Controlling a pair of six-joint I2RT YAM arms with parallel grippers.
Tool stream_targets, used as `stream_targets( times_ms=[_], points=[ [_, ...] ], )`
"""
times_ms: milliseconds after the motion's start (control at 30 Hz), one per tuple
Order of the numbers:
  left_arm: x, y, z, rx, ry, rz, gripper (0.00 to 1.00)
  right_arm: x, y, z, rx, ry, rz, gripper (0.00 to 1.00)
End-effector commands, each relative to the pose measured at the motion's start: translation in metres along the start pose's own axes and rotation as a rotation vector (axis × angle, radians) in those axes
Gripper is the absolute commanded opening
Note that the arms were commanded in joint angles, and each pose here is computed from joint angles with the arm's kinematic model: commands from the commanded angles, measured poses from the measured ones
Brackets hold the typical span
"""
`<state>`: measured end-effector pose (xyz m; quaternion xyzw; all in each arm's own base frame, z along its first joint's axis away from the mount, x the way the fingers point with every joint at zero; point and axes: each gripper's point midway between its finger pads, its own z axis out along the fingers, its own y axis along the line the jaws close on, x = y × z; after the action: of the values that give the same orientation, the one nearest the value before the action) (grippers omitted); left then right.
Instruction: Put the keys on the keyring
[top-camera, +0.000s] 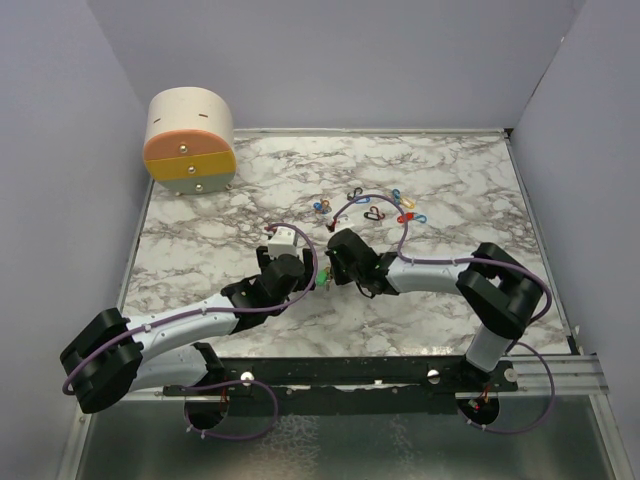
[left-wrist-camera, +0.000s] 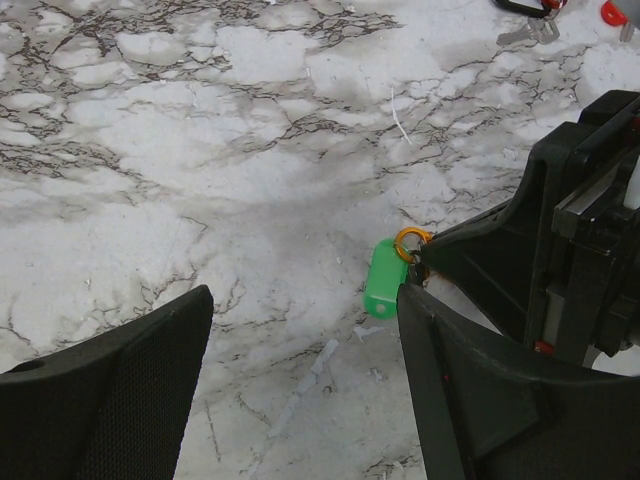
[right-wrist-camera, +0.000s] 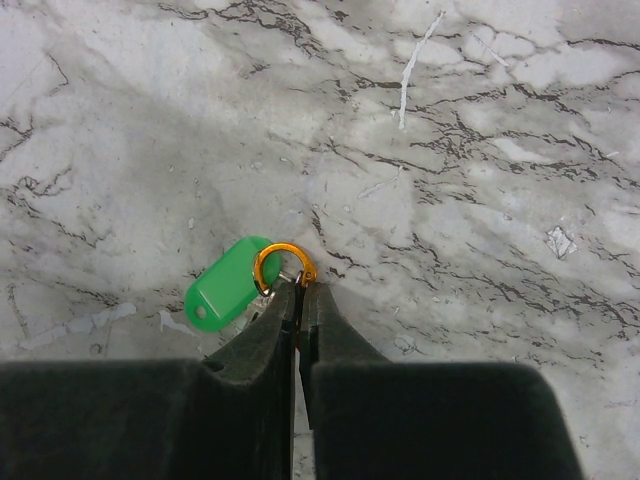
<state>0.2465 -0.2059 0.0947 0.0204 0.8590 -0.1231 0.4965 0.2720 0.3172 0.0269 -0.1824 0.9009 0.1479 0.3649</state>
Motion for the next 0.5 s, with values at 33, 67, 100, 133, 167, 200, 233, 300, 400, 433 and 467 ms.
stream_targets(
  times_ms=[33, 67, 100, 133, 167, 200, 233, 300, 400, 433, 467],
  points=[
    [0.0006, -0.0015, -0.0004, 0.019, -0.003, -0.016, 0.77, -0.013, 0.0045, -0.0093, 0.001, -0.043, 0.016, 0.01],
    [0.0006, -0.0013, -0.0003, 0.018, -0.003, -0.016, 0.77, -0.0131, 0.0046, -0.0101, 0.002, -0.045, 0.016, 0.01],
    [0.001, -0.0014, -0.0004, 0.019, -0.002, -0.015, 0.77, -0.0127, 0.0041, -0.0106, 0.003, -0.044, 0.017, 0.01],
    [0.0013, -0.0013, -0.0004, 0.019, -0.001, -0.015, 0.77, -0.012, 0.0041, -0.0113, 0.003, -0.044, 0.016, 0.01],
    [0.0011, -0.0013, -0.0005, 0.02, -0.002, -0.015, 0.77, -0.0118, 0.0041, -0.0124, 0.002, -0.043, 0.016, 0.01],
    [0.0009, -0.0011, -0.0004, 0.019, -0.003, -0.016, 0.77, -0.0116, 0.004, -0.0131, 0.003, -0.044, 0.016, 0.01],
    [0.001, -0.0013, -0.0006, 0.02, -0.002, -0.016, 0.77, -0.0119, 0.0048, -0.0143, 0.001, -0.045, 0.016, 0.01],
    [0.0009, -0.0007, -0.0006, 0.018, -0.002, -0.016, 0.77, -0.0116, 0.0044, -0.0165, 0.003, -0.046, 0.016, 0.01],
    [0.0019, 0.0002, -0.0004, 0.015, 0.0, -0.014, 0.77, -0.0092, 0.0038, -0.0179, 0.005, -0.043, 0.016, 0.01],
    [0.0017, -0.0001, -0.0005, 0.017, -0.001, -0.015, 0.77, -0.0088, 0.0033, -0.018, 0.008, -0.043, 0.017, 0.01],
    [0.001, -0.0003, -0.0004, 0.017, -0.002, -0.017, 0.77, -0.0083, 0.002, -0.0176, 0.013, -0.042, 0.018, 0.01]
  ],
)
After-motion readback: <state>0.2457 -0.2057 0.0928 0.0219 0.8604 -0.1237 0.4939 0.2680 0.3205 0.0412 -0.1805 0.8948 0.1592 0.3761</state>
